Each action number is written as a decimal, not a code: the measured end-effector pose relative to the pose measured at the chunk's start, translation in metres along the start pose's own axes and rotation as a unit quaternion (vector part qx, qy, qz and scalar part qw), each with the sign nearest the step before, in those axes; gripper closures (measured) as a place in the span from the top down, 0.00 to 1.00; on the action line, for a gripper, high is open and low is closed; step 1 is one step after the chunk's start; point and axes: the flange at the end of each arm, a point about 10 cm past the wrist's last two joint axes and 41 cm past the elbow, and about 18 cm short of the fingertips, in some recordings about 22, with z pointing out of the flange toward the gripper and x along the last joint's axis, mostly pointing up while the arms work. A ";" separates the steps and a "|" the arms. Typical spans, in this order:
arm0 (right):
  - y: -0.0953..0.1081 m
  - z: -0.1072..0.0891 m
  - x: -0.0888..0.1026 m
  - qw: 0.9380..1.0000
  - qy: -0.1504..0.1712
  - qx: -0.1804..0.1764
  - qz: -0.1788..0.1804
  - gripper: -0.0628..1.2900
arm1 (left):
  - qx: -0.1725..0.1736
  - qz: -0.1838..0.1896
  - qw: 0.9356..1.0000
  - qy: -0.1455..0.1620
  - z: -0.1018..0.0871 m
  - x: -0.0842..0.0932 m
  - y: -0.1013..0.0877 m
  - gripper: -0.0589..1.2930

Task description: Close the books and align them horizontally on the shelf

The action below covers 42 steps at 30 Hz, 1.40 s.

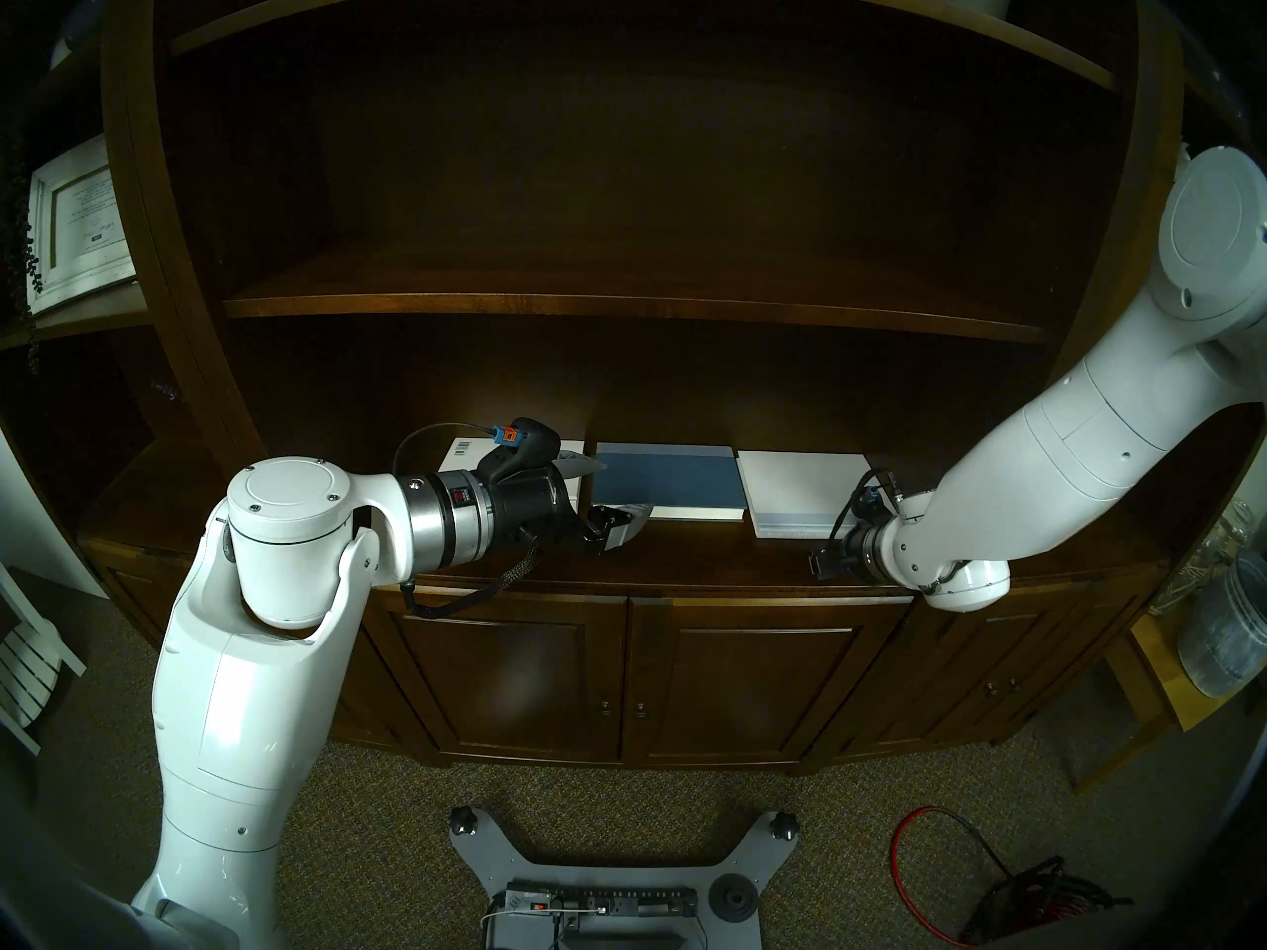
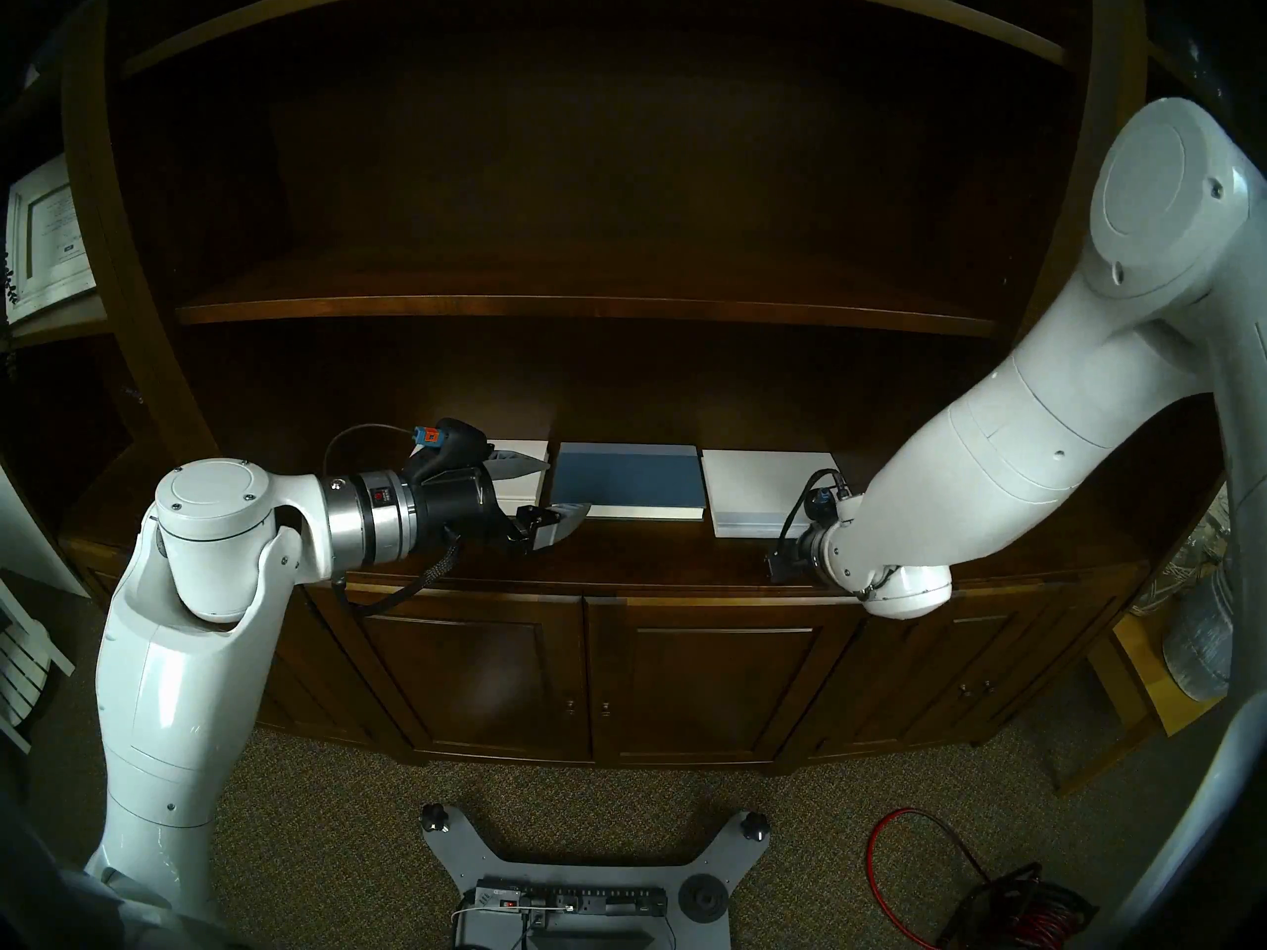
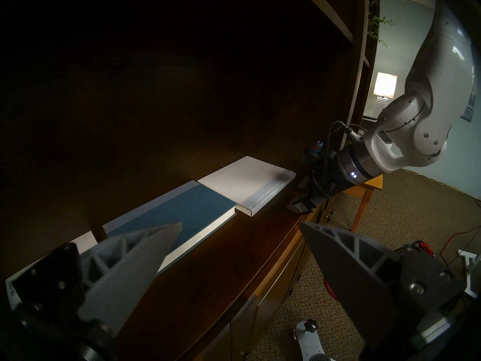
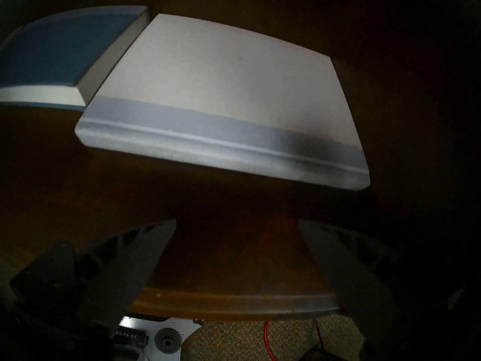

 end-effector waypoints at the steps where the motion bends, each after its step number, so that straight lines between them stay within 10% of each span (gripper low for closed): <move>1: 0.001 -0.004 -0.006 1.000 -0.003 0.001 0.001 0.96 | 0.000 0.000 1.000 0.000 0.000 0.000 0.000 0.96; 26: 0.016 -0.114 -0.111 0.997 -0.078 0.012 0.020 0.96 | -0.002 -0.007 1.000 -0.005 0.001 -0.005 0.000 0.96; 42: 0.035 -0.138 -0.084 0.999 0.022 0.026 0.007 0.96 | -0.003 -0.010 1.000 -0.007 0.001 -0.008 0.000 0.96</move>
